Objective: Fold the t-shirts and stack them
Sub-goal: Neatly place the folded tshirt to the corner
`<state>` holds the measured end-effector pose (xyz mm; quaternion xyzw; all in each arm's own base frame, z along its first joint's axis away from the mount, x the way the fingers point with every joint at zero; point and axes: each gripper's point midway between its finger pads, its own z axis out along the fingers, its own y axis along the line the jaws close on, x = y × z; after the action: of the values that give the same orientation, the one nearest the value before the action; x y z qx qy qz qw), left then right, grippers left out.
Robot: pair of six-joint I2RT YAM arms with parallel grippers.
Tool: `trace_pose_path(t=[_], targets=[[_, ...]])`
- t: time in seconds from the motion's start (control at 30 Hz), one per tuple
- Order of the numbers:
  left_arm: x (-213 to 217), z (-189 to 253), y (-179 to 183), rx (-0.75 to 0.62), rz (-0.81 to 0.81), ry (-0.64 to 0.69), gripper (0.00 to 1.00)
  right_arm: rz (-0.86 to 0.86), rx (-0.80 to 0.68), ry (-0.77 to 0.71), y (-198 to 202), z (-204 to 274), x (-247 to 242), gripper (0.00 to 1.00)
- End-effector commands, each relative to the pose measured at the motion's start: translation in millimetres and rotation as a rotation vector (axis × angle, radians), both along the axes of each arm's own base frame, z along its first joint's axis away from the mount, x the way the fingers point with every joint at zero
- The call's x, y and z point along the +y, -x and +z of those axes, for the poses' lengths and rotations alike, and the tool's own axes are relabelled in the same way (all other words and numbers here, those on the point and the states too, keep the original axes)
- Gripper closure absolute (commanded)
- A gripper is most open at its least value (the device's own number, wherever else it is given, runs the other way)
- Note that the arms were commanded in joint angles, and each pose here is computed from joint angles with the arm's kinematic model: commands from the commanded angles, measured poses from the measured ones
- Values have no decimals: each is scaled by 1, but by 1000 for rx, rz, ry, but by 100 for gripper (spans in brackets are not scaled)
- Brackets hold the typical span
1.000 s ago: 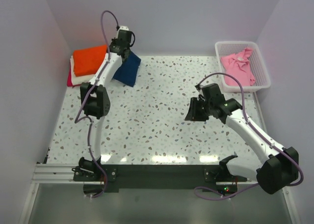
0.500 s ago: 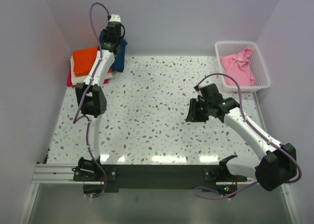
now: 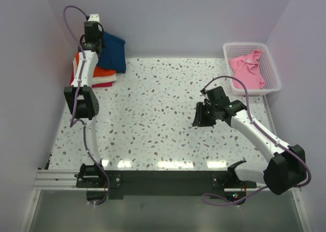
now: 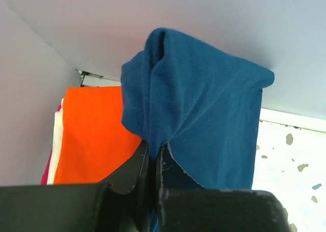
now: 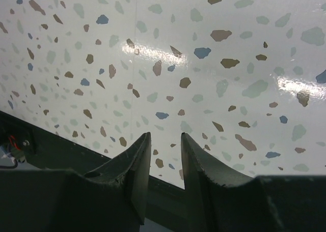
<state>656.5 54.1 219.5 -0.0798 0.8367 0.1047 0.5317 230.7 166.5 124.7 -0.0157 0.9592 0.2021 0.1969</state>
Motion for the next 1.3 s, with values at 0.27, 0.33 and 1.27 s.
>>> trace_pose_path(t=[0.27,0.33,1.27], targets=[[65,53,3,-190,-61,382,100,-21,-26,-13,-13,7,5,66],[66,55,3,-198,-78,413,100,-25,-26,-18,-14,8,6,66],[118,21,19,-143,39,570,87,-24,-29,-43,-17,11,14,66]])
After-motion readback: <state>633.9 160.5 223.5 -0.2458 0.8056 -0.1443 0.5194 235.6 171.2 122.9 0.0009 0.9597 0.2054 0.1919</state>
